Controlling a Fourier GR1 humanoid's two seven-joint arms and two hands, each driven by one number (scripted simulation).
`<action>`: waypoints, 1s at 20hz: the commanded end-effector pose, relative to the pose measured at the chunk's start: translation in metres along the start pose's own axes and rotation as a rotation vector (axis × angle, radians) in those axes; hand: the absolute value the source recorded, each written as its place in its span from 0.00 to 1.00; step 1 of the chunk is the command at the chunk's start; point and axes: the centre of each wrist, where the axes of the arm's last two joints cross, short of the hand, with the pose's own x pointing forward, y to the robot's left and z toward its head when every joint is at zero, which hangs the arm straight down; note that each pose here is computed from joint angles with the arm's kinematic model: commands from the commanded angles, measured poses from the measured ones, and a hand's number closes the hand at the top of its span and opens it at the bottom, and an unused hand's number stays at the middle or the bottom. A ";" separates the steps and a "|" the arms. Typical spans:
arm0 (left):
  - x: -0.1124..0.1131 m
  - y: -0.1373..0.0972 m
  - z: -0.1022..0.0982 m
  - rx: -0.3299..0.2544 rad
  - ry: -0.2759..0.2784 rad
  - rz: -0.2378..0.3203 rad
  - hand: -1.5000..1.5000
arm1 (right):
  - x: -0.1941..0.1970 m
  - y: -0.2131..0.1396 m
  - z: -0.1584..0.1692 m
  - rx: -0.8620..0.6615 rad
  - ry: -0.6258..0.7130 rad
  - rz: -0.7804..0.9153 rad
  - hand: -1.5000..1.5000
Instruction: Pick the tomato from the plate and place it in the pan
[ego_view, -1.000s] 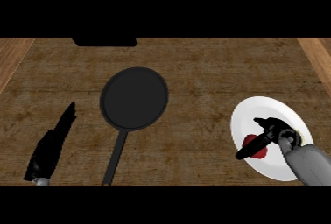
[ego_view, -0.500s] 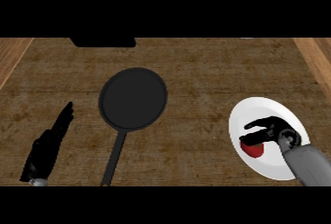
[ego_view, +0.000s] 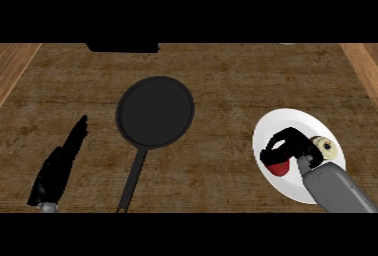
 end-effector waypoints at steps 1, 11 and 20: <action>0.000 0.000 -0.004 -0.021 0.000 -0.001 0.50 | 0.023 0.026 0.007 -0.068 -0.135 0.291 1.00; 0.001 0.000 -0.007 0.000 0.004 0.014 0.50 | 0.060 0.005 0.047 -0.666 -0.485 0.299 1.00; -0.016 -0.008 0.000 0.010 0.008 0.006 0.50 | 0.137 0.018 0.107 -0.862 -0.802 0.218 1.00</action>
